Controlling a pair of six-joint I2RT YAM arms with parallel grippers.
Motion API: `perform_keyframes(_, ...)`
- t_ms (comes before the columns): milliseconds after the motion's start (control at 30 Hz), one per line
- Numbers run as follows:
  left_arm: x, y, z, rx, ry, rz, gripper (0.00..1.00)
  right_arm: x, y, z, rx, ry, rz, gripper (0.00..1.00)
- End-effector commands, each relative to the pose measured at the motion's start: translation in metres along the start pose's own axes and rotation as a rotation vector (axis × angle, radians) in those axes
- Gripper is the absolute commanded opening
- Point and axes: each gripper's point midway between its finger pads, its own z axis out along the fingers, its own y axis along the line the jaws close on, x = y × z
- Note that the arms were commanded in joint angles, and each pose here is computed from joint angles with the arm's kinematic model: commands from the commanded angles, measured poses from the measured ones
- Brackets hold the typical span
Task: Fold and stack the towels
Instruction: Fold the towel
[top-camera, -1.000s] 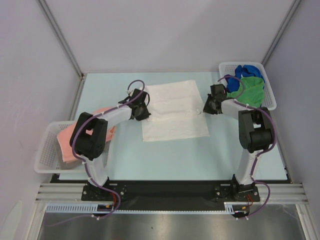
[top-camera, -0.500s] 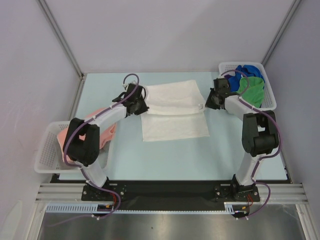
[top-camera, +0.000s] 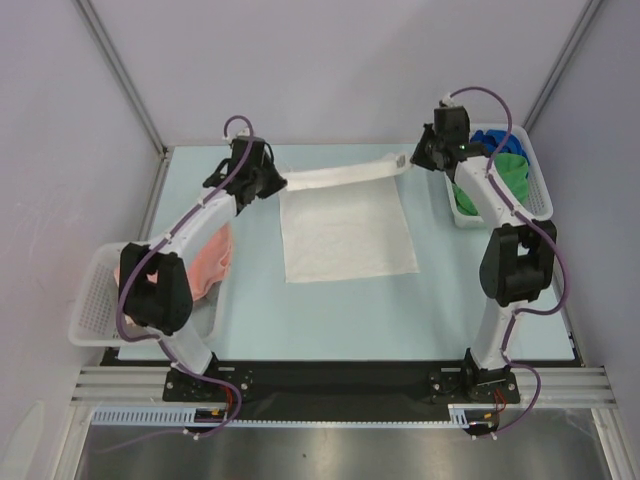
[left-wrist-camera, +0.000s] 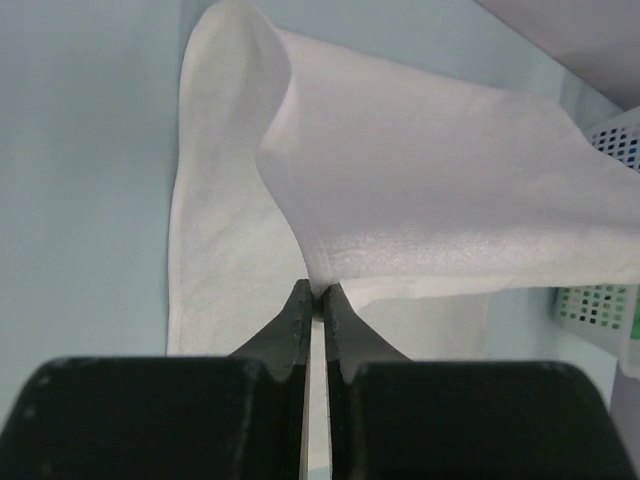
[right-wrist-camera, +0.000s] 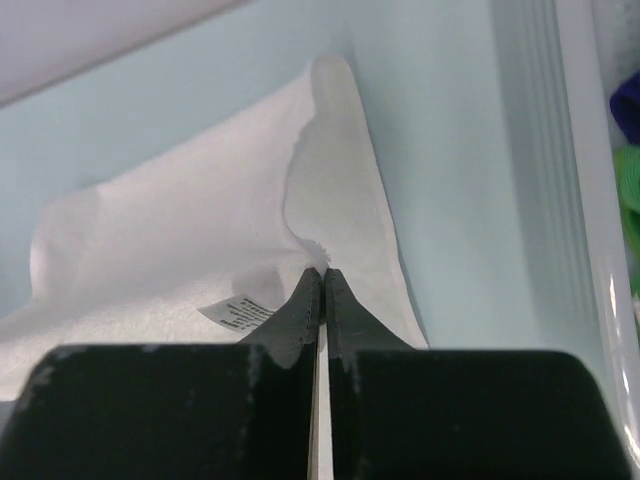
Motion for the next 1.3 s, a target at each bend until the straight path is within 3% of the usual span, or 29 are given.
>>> perform_keyframes(0,-0.042,-0.021,-0.003,0.058,-0.064,-0.016,0.0,-0.02,0.007,0.005,0.003,-0.006,-0.015,0.0)
perform_keyframes(200,-0.075,-0.028,-0.005,0.074,-0.118,-0.011,0.0,-0.052,0.019,0.005,-0.014,-0.05,-0.016,0.0)
perform_keyframes(467,-0.077,-0.021,-0.009,0.061,-0.097,0.0,0.0,-0.038,0.02,-0.014,-0.039,-0.037,-0.019,0.0)
perform_keyframes(1067,0.047,0.034,-0.012,0.041,0.113,0.005,0.0,0.075,-0.022,-0.03,0.002,0.117,-0.005,0.0)
perform_keyframes(1267,0.066,0.041,-0.01,0.031,0.143,0.016,0.0,0.084,-0.028,-0.034,0.008,0.119,-0.005,0.0)
